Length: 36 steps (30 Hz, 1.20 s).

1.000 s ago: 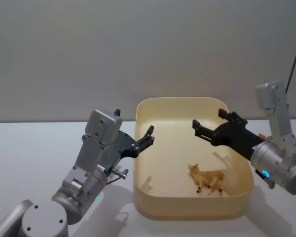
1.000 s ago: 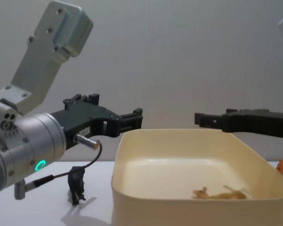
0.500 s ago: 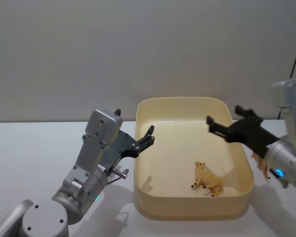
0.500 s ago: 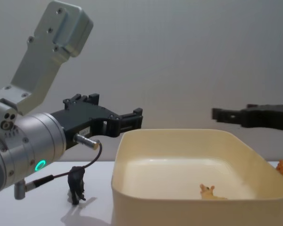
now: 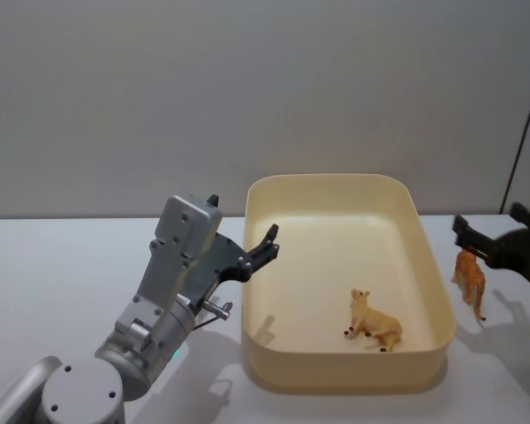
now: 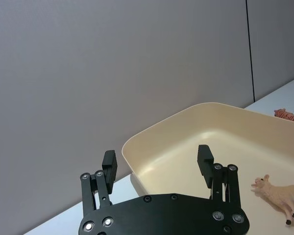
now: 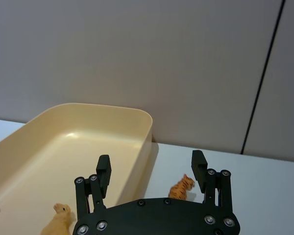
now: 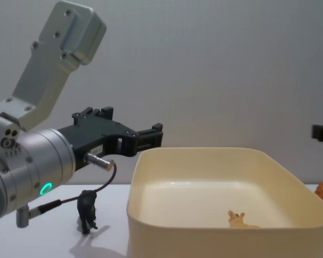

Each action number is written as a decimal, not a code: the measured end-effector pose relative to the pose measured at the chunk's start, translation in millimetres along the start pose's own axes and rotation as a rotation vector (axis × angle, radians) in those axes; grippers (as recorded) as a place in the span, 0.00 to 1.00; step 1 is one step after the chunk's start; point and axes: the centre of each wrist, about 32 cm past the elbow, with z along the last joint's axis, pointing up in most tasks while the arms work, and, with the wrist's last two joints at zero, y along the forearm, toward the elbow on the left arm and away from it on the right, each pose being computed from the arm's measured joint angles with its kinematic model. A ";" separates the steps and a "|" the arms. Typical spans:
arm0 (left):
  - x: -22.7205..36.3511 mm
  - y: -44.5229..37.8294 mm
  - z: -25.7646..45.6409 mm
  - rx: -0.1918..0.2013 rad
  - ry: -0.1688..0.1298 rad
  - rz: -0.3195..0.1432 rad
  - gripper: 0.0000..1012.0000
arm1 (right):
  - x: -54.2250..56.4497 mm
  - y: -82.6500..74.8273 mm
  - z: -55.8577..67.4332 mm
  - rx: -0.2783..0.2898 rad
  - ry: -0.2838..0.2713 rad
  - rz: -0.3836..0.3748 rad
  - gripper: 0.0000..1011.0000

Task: Pick up the toy alternately with two hands and place it into the central storage box.

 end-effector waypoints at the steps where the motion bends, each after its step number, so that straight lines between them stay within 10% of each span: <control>1: 0.0 0.0 0.0 0.000 0.000 0.000 0.99 | 1.0 -3.0 -0.4 -0.006 0.001 -0.005 0.99; 12: 0.0 0.0 0.0 0.000 0.000 0.000 0.99 | 4.3 -17.8 -5.8 -0.090 0.020 -0.019 0.99; 36: 0.0 0.0 0.0 0.000 0.000 0.000 0.99 | 1.3 7.0 -28.7 -0.203 -0.032 -0.117 0.99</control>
